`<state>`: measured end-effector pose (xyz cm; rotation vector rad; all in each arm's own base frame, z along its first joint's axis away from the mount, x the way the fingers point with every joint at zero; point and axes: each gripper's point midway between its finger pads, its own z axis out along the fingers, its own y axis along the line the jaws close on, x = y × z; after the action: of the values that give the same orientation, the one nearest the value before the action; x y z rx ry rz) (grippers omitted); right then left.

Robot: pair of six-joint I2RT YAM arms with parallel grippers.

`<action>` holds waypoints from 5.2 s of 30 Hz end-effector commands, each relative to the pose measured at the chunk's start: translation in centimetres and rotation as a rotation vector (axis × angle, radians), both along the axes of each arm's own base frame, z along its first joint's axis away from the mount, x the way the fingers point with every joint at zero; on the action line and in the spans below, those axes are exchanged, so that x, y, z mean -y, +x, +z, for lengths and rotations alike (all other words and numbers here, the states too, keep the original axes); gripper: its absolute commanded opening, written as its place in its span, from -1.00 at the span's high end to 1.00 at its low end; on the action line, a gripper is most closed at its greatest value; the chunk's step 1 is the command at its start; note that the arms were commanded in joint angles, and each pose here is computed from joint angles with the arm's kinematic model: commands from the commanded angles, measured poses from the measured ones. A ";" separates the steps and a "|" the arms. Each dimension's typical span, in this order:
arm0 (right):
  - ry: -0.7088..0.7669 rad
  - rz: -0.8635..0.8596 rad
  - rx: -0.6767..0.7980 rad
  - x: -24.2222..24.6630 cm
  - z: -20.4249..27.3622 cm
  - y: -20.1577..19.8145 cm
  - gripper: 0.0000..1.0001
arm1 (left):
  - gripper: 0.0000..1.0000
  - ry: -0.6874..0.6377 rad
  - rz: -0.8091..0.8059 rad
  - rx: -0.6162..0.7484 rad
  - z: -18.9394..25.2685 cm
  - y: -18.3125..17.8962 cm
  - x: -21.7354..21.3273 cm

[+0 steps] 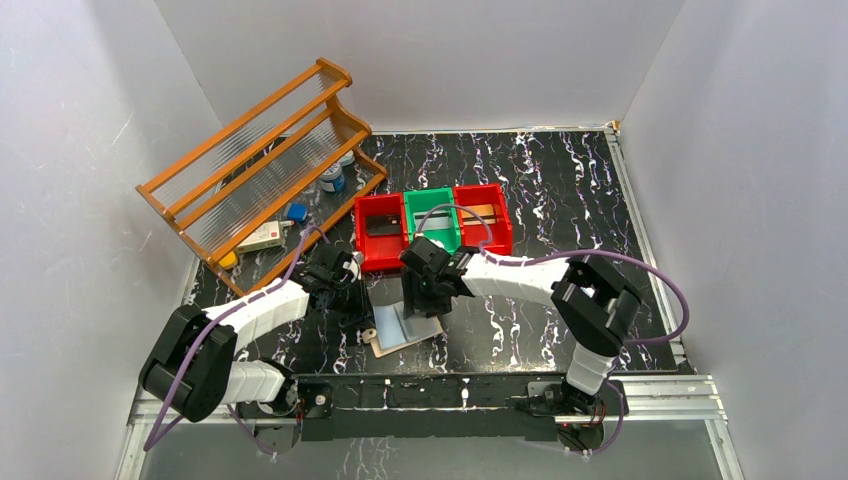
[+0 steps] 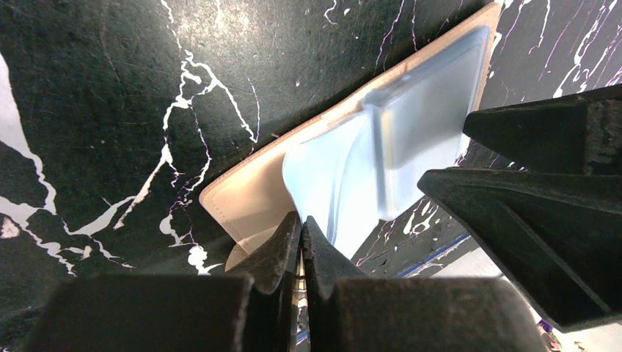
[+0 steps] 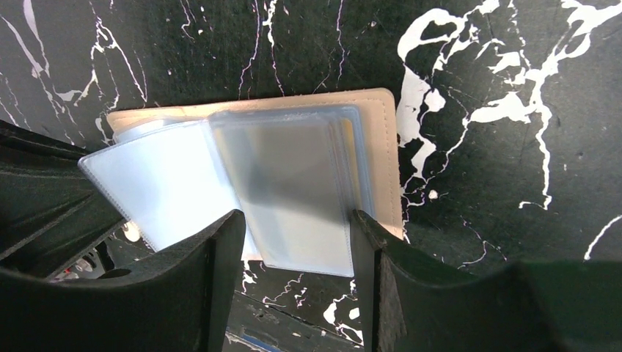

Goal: Take the credit cards out of the card holder

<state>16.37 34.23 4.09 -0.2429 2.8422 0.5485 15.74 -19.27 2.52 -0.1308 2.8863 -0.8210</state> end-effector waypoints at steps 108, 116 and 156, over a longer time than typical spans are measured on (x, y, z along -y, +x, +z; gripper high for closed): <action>0.394 -0.032 -0.201 -4.0 0.6 -2.6 0.06 | 0.74 0.003 0.007 -0.044 0.2 -0.8 0.3; 0.322 -0.063 -0.196 -3.0 -0.5 -2.4 0.06 | 0.75 0.060 0.030 -0.029 0.0 -0.6 -0.7; 0.378 -0.065 -0.240 -3.6 -2.2 -2.5 0.49 | 0.93 0.064 0.035 -0.044 -0.7 -1.8 -1.1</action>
<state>13.11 37.95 2.87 0.0030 2.8914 1.2411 15.19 -18.66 2.22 -0.1906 2.9056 -0.7452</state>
